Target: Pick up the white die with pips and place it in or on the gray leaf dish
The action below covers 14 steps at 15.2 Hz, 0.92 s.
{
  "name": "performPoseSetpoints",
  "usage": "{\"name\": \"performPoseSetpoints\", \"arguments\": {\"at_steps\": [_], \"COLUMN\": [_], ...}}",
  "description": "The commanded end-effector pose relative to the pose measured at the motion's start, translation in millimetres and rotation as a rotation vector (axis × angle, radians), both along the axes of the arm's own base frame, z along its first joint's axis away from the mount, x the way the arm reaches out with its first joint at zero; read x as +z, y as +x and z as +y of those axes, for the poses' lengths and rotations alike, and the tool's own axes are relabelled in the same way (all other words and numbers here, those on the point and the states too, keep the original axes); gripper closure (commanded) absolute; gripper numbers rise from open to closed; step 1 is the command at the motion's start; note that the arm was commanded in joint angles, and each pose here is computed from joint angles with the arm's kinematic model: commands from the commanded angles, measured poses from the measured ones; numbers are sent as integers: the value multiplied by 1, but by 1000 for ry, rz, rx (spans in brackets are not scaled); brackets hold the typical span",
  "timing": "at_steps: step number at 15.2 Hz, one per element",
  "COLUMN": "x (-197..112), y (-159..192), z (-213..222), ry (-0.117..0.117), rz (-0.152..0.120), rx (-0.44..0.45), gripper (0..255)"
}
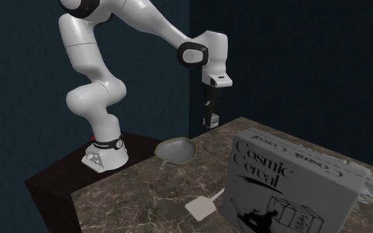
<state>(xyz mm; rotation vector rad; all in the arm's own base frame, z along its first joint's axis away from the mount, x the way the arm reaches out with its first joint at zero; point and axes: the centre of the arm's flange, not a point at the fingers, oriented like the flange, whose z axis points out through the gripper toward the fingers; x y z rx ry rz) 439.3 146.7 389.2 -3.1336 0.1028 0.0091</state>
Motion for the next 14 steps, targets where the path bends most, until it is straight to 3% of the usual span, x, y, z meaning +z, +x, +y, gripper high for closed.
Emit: {"name": "performPoseSetpoints", "arguments": {"at_steps": [1, 3, 11, 12, 13, 14], "x": [11, 20, 19, 18, 18, 12], "y": [-1, -1, -55, -49, -49, -56], "z": [1, 1, -90, -79, -79, -79], "ry": [0, 0, 0, -1, -1, 2], "rz": [1, 1, 1, 0, 0, 26], "rx": [0, 0, 0, -1, -1, 17], "gripper": [255, 255, 255, 255, 0, 0]}}
